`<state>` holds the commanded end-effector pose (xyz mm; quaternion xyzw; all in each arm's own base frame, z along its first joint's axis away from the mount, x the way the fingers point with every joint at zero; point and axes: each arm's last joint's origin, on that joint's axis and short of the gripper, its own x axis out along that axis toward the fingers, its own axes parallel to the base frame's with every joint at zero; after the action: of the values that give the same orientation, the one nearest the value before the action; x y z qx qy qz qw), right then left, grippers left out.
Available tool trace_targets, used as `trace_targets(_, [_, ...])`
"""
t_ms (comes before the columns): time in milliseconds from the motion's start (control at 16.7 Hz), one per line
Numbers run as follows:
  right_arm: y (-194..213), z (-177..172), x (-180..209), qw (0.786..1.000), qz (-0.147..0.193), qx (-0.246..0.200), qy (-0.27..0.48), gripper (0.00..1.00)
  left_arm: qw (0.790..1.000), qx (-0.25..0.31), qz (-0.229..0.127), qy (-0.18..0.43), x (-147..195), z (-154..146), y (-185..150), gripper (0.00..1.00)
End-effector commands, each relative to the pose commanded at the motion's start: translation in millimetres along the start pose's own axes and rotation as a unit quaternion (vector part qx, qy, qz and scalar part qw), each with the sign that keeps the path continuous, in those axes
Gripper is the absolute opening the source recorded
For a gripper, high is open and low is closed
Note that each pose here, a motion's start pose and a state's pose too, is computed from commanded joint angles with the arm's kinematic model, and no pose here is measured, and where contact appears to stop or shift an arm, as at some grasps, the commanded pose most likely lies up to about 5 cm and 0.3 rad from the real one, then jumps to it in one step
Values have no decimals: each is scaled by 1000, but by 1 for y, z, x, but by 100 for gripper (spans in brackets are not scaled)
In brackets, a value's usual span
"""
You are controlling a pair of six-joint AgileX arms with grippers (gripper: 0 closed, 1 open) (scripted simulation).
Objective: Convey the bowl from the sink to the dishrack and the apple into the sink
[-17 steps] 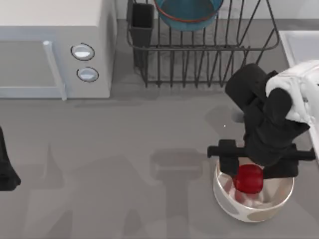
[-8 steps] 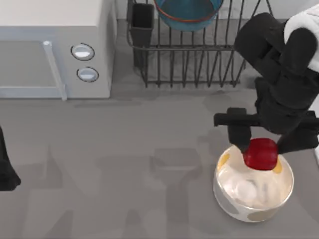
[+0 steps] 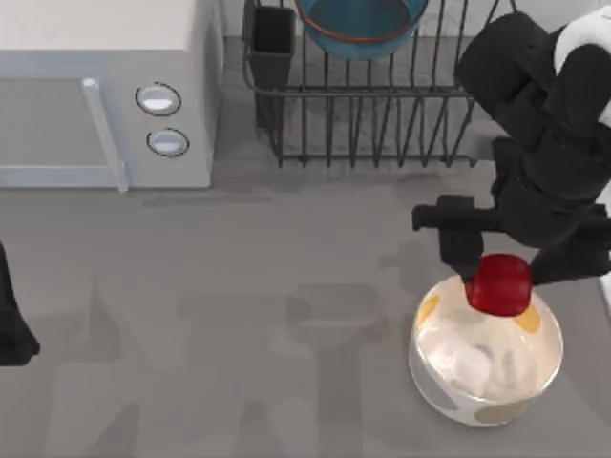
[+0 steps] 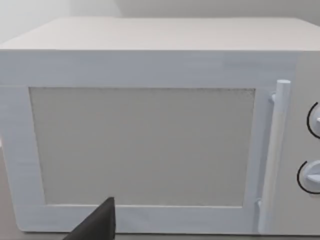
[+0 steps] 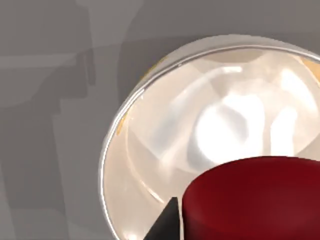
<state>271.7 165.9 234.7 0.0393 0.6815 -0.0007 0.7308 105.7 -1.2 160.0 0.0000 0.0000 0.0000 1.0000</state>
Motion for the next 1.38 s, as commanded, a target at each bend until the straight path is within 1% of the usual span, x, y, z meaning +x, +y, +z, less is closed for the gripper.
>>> trace_targets(180, [-13, 18, 8, 999, 35, 15, -32, 0, 1000, 0, 0, 0, 0, 0, 0, 100])
trace_targets(420, [-49, 51, 23, 988, 101, 39, -113, 0, 1000, 0, 0, 0, 0, 0, 0, 100])
trace_targets(600, [-92, 73, 34, 968, 144, 52, -199, 0, 1000, 0, 0, 0, 0, 0, 0, 100])
trace_targets(780, [-144, 84, 41, 935, 168, 57, -307, 0, 1000, 0, 0, 0, 0, 0, 0, 100])
trace_targets(900, [-181, 84, 43, 905, 167, 53, -387, 0, 1000, 0, 0, 0, 0, 0, 0, 100])
trace_targets(1020, [-215, 78, 40, 870, 151, 42, -467, 0, 1000, 0, 0, 0, 0, 0, 0, 100])
trace_targets(1200, [-258, 57, 31, 814, 104, 15, -571, 0, 1000, 0, 0, 0, 0, 0, 0, 100])
trace_targets(1380, [-287, 33, 19, 766, 47, -13, -641, 0, 1000, 0, 0, 0, 0, 0, 0, 100])
